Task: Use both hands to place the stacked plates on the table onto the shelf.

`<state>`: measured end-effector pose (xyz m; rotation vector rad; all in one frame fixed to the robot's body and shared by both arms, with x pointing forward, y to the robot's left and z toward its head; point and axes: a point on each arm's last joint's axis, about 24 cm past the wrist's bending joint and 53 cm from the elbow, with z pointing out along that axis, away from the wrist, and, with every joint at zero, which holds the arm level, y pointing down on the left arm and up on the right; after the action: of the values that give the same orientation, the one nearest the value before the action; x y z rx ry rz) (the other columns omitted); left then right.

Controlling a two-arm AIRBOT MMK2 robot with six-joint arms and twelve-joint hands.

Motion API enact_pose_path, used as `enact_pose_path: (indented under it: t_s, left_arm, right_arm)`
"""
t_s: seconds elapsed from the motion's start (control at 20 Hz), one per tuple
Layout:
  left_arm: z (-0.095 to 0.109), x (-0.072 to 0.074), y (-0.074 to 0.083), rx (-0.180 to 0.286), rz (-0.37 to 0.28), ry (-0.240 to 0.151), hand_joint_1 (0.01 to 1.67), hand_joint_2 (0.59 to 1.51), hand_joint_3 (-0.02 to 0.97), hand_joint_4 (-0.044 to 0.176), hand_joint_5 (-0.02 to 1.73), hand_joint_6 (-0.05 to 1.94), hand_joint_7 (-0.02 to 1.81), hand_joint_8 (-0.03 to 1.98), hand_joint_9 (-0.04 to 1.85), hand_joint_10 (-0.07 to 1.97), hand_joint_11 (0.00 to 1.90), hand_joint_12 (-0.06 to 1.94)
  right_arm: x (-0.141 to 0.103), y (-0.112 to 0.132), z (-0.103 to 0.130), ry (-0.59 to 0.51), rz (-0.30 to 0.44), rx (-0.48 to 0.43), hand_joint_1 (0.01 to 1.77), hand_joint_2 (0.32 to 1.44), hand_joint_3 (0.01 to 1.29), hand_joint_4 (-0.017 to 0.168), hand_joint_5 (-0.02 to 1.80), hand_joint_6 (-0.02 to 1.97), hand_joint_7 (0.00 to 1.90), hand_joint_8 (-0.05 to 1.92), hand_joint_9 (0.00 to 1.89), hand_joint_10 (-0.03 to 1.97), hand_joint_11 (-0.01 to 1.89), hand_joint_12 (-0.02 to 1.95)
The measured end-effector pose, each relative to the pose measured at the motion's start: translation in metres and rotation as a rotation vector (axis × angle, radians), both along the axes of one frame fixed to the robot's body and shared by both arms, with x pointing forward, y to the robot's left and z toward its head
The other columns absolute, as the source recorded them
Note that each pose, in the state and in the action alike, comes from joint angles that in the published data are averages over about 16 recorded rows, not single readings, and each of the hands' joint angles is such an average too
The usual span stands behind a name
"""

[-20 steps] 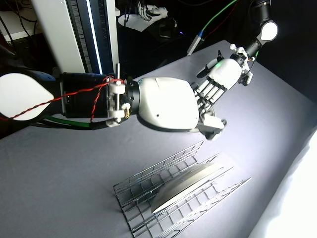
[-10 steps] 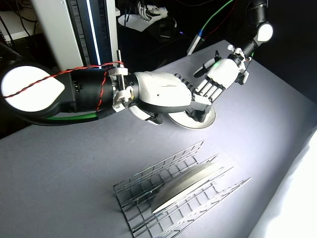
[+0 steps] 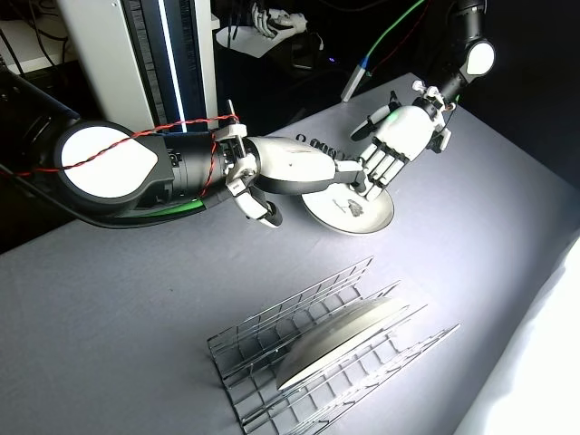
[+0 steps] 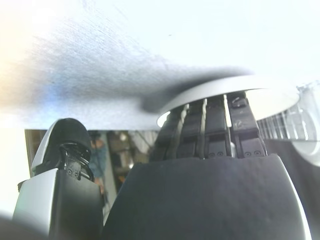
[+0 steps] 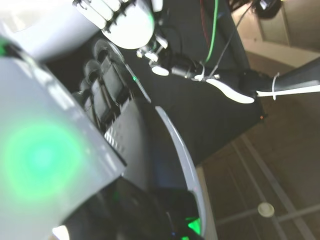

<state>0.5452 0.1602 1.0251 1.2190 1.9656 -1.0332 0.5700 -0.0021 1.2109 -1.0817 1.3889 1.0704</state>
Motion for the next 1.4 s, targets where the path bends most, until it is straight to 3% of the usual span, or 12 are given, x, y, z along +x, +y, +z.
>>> enact_pose_path:
  t_s: [0.25, 0.5, 1.1, 1.4]
  left_arm:
    - [-0.006, -0.007, 0.004, -0.008, 0.017, 0.029, 0.02, 1.182, 0.01, -0.013, -0.01, -0.03, 0.0, -0.02, -0.01, -0.02, 0.02, -0.02]
    - [-0.011, -0.015, 0.007, -0.016, 0.029, 0.06, 0.02, 1.183, 0.009, -0.013, -0.01, -0.03, 0.0, -0.02, -0.01, -0.02, 0.02, -0.04]
    - [-0.016, -0.028, 0.007, -0.02, 0.014, 0.096, 0.02, 1.183, 0.01, -0.013, -0.02, -0.04, 0.0, -0.02, -0.02, -0.02, 0.01, -0.04]
    - [-0.016, -0.029, 0.007, -0.02, 0.01, 0.1, 0.02, 1.181, 0.01, -0.013, -0.02, -0.04, 0.0, -0.02, -0.02, -0.02, 0.01, -0.04]
  right_arm:
    - [-0.003, 0.002, -0.007, 0.004, 0.007, -0.015, 1.05, 0.9, 0.01, 0.006, 0.07, 0.02, 0.05, 0.02, 0.05, 0.01, 0.01, 0.17]
    - [-0.003, 0.009, -0.015, 0.013, 0.014, -0.025, 1.01, 0.88, 0.01, 0.006, 0.02, 0.02, 0.01, 0.02, 0.02, 0.01, 0.01, 0.01]
    - [-0.001, 0.053, -0.039, 0.046, 0.037, -0.043, 1.1, 0.88, 0.01, 0.006, 0.02, 0.02, 0.01, 0.02, 0.02, 0.01, 0.03, 0.02]
    - [-0.002, 0.073, -0.047, 0.066, 0.037, -0.044, 1.18, 0.89, 0.01, 0.005, 0.02, 0.02, 0.01, 0.02, 0.01, 0.01, 0.03, 0.13]
